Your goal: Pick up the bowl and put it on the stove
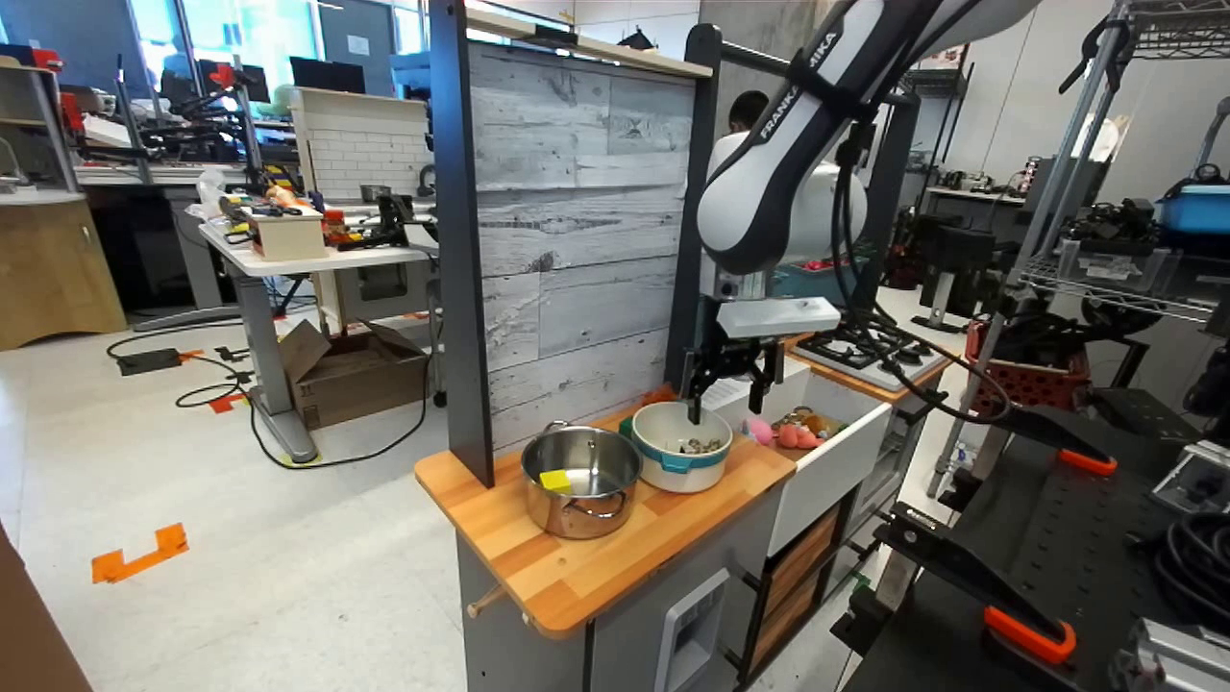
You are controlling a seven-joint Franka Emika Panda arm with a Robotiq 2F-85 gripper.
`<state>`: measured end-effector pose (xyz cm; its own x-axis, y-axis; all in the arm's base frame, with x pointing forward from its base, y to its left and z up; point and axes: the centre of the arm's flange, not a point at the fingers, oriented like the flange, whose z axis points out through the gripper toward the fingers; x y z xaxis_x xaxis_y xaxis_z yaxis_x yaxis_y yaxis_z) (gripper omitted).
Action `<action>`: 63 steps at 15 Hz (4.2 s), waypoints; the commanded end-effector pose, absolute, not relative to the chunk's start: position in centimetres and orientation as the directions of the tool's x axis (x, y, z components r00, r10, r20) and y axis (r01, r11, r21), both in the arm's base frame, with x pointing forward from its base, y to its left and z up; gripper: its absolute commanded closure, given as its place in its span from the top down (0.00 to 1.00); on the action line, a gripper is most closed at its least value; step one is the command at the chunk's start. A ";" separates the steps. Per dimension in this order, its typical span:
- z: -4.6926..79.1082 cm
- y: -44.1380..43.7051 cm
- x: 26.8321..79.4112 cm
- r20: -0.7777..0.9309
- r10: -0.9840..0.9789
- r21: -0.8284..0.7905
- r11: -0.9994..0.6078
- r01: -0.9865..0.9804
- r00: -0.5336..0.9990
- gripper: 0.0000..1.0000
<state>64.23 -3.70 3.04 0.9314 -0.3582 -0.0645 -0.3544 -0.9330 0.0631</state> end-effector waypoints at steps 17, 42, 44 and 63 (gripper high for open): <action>5.1 -10.6 67.4 -0.082 -0.400 0.062 -0.916 -0.395 0.913 0.02; 7.0 -39.0 61.2 0.185 -0.887 0.140 -0.402 -0.905 0.423 0.01; 7.5 -40.4 59.7 0.118 -0.922 0.157 -0.349 -0.924 0.368 0.01; 6.5 -46.8 64.0 0.266 -0.959 -0.145 0.065 -0.987 -0.102 0.01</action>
<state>61.54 -45.20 7.80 -0.0547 -0.9577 0.2825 -0.9916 0.0189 -0.1280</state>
